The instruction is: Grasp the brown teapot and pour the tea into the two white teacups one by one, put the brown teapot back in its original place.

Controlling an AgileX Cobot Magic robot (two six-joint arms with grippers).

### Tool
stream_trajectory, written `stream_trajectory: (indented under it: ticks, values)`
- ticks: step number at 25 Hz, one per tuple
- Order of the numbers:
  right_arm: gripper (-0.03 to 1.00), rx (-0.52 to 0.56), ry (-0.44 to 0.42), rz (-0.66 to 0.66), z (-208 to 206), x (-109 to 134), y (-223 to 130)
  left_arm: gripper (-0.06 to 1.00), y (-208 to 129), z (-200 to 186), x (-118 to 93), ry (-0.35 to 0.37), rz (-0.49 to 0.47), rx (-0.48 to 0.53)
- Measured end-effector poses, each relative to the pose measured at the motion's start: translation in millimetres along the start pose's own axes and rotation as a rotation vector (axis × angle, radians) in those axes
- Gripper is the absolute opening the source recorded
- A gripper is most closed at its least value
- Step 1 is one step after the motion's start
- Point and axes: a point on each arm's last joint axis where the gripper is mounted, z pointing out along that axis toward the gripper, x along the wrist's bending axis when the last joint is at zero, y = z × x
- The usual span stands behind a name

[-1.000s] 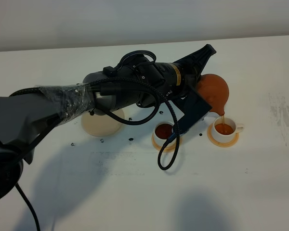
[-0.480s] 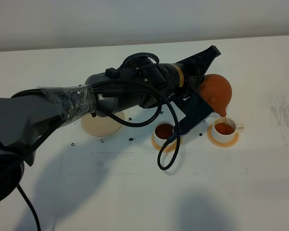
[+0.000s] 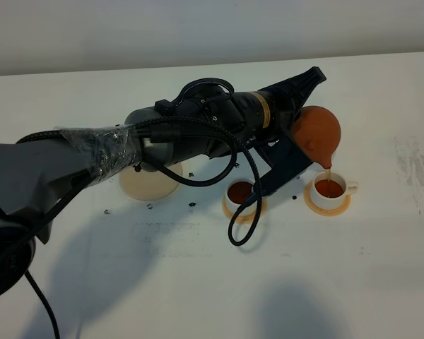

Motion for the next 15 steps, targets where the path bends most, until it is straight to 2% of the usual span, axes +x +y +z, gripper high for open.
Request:
stream_trajectory:
  ticks: [15]
  values:
    - [0.42,0.0,0.0,0.0,0.0,0.0,0.0,0.11,1.0,0.0,1.4,0.009,0.048,0.001]
